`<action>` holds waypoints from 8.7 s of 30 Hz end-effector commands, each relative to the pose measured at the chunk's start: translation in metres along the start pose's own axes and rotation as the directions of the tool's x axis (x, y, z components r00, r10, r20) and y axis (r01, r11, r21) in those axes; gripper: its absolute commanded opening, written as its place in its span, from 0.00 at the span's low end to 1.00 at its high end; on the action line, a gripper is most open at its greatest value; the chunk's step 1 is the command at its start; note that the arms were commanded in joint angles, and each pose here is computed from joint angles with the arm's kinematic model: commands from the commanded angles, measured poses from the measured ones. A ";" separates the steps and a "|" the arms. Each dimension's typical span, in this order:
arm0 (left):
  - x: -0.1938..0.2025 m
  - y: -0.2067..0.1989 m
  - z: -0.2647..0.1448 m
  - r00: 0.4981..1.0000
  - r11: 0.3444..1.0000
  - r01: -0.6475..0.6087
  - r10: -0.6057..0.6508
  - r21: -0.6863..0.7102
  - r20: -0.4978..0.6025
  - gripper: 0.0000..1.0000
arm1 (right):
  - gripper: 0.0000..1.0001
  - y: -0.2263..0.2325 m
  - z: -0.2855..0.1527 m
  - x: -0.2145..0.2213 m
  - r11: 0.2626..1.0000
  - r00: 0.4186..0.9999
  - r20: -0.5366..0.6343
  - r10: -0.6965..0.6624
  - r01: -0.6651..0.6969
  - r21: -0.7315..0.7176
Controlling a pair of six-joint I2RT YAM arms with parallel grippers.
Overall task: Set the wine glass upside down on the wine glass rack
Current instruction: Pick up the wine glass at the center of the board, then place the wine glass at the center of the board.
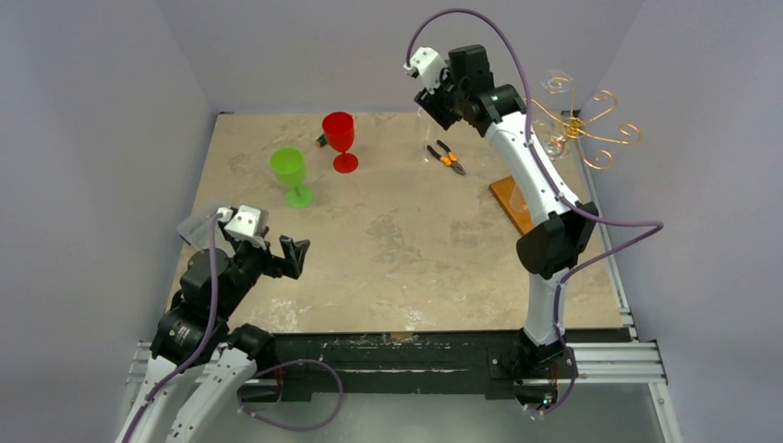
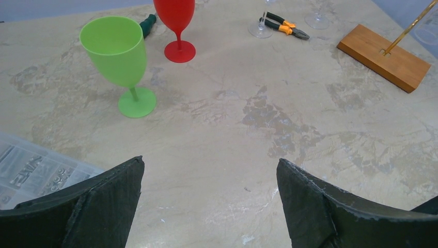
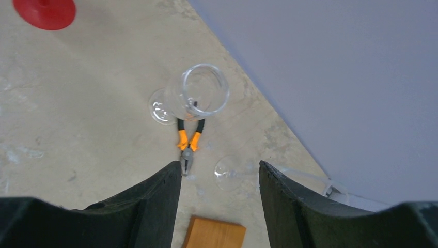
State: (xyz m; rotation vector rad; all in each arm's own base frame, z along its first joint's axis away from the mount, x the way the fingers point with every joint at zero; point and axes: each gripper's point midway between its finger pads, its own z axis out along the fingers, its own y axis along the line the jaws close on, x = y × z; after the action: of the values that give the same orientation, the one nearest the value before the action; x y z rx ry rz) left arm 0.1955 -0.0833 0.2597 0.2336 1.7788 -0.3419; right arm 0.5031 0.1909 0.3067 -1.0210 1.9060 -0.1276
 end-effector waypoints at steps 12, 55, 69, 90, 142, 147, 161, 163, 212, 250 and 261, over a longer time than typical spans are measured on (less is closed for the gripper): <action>-0.003 -0.002 0.002 1.000 1.000 -0.011 0.011 0.016 0.011 0.96 | 0.41 -0.090 0.015 0.010 0.896 0.995 -0.062 0.073 -0.038 0.443; -0.003 -0.003 0.003 1.000 1.000 -0.014 0.014 0.024 0.004 0.95 | 0.46 -0.134 0.033 0.084 0.851 0.965 -0.179 0.191 -0.072 0.521; -0.003 -0.003 0.003 1.000 1.000 -0.014 0.014 0.024 0.003 0.95 | 0.43 -0.129 0.042 0.099 0.868 0.956 -0.206 0.211 -0.086 0.489; -0.003 -0.002 0.004 1.000 1.000 -0.013 0.013 0.019 0.002 0.95 | 0.29 -0.113 0.034 0.092 0.895 0.954 -0.183 0.235 -0.139 0.424; -0.003 -0.001 0.003 1.000 1.000 -0.013 0.013 0.014 0.005 0.95 | 0.04 -0.056 0.001 0.060 0.943 0.956 -0.150 0.250 -0.205 0.262; -0.003 0.000 0.004 1.000 1.000 -0.013 0.013 0.014 0.005 0.95 | 0.04 -0.046 -0.009 0.048 0.949 0.962 -0.129 0.242 -0.207 0.237; -0.002 -0.001 0.005 1.000 1.000 -0.014 0.014 0.016 0.001 0.95 | 0.04 -0.020 -0.038 0.032 0.959 0.964 -0.093 0.249 -0.231 0.166; -0.002 -0.001 0.005 1.000 1.000 -0.014 0.014 0.015 0.000 0.95 | 0.04 -0.014 -0.043 0.031 0.961 0.964 -0.089 0.249 -0.234 0.149; 0.000 0.002 0.007 1.000 1.000 -0.013 0.013 0.004 -0.011 0.95 | 0.12 0.227 -0.128 -0.006 0.778 0.992 0.020 0.128 -0.088 -0.622; -0.010 -0.030 0.005 0.999 0.983 -0.015 0.005 0.184 0.054 0.97 | 0.59 0.198 -0.241 -0.010 0.707 0.946 0.312 0.084 0.164 -0.688; -0.011 -0.069 0.026 0.982 0.912 0.175 -0.188 0.370 -0.001 0.97 | 0.64 0.204 -0.252 0.048 0.715 0.912 0.394 0.114 0.200 -0.670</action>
State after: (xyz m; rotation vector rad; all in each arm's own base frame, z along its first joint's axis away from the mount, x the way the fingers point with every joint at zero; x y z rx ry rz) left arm 0.1922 -0.1376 0.2594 0.3779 1.7309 -0.6578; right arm 0.1855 0.2138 0.3191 -1.4200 1.6594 0.7894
